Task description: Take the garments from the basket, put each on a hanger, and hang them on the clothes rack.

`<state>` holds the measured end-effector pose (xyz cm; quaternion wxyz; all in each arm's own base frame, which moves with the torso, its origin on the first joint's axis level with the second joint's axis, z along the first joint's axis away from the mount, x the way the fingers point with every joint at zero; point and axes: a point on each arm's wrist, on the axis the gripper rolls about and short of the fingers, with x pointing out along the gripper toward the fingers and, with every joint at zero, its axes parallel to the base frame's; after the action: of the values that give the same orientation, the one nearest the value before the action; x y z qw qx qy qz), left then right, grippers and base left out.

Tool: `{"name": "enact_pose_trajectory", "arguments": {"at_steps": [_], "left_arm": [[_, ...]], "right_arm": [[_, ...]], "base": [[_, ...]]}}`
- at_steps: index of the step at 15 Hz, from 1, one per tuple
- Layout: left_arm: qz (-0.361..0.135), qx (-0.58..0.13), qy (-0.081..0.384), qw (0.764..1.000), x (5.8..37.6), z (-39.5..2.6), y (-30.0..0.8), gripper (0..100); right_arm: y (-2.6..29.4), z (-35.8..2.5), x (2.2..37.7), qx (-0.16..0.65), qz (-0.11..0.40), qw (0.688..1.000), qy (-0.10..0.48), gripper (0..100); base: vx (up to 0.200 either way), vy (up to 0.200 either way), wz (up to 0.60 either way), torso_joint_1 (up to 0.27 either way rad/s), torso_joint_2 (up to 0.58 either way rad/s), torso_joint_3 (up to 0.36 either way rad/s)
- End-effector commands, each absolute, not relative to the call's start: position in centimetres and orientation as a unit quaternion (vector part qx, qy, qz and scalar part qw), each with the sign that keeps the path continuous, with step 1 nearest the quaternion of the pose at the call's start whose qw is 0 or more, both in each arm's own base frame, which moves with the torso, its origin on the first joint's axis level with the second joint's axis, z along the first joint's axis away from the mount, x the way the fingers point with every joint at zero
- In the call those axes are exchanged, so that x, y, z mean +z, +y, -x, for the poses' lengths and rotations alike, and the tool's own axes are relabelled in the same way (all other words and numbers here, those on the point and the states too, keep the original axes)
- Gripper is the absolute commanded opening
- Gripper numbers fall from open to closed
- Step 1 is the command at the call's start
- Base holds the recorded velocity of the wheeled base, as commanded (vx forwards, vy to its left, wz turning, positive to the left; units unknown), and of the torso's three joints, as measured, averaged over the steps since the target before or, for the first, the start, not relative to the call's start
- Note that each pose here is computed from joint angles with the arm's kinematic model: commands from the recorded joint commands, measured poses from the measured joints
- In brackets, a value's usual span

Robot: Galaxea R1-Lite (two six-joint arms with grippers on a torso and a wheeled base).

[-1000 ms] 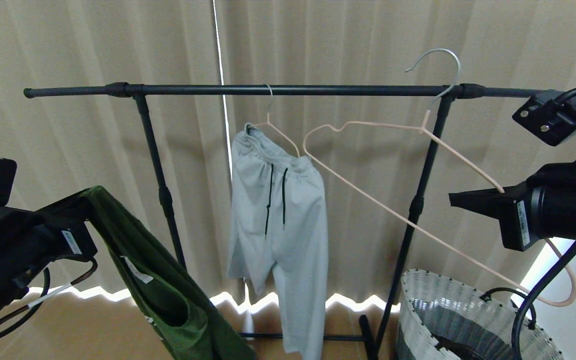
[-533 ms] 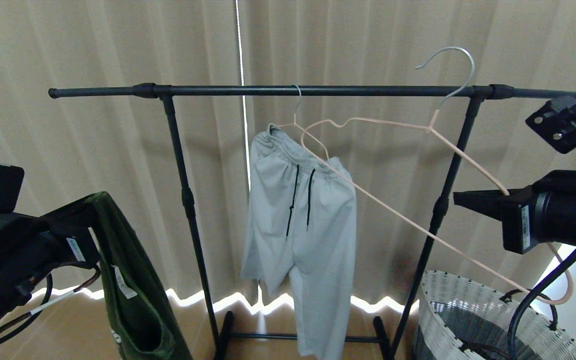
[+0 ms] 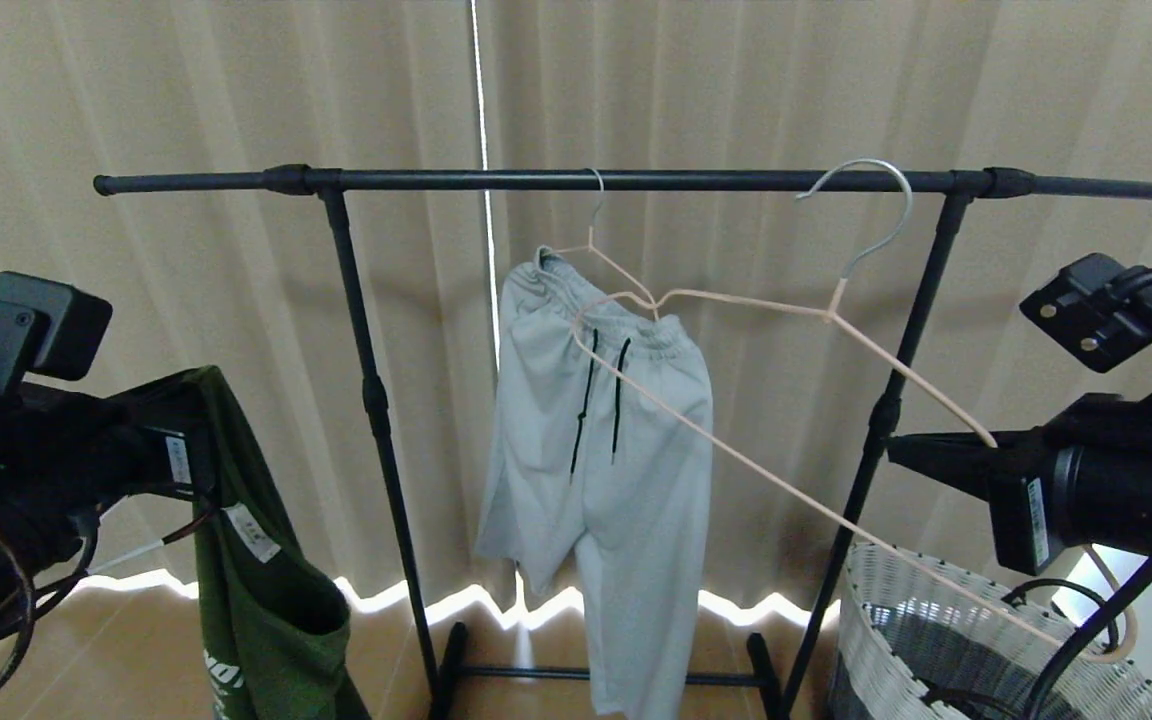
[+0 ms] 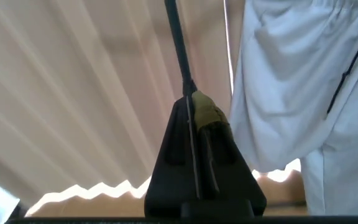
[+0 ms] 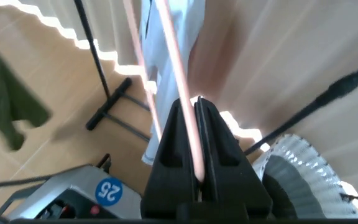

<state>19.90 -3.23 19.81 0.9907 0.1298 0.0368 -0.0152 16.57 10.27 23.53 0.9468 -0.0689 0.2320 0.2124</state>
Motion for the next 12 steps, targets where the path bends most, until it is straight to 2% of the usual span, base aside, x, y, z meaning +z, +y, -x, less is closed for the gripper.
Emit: {"name": "enact_pose_trajectory", "arguments": {"at_steps": [1,7,12], "left_arm": [[-0.126,-0.011,0.034,0.991,21.7,-20.7,-3.8,0],[-0.075,-0.022,0.108,0.991,24.8,-23.0,-7.7,0],[-0.035,0.017,0.124,0.992,23.8,-27.5,-13.1,0]], "right_arm": [[10.5,-16.1,23.2,0.223,0.073,0.943,0.237,0],[11.0,-16.0,23.2,0.253,0.064,0.937,0.232,0],[12.9,-15.0,23.5,0.312,0.017,0.921,0.234,0]], "base": [[0.000,0.000,0.00,0.000,0.00,0.000],[0.000,0.000,0.00,0.000,0.00,0.000],[0.000,0.000,0.00,0.000,0.00,0.000]]}}
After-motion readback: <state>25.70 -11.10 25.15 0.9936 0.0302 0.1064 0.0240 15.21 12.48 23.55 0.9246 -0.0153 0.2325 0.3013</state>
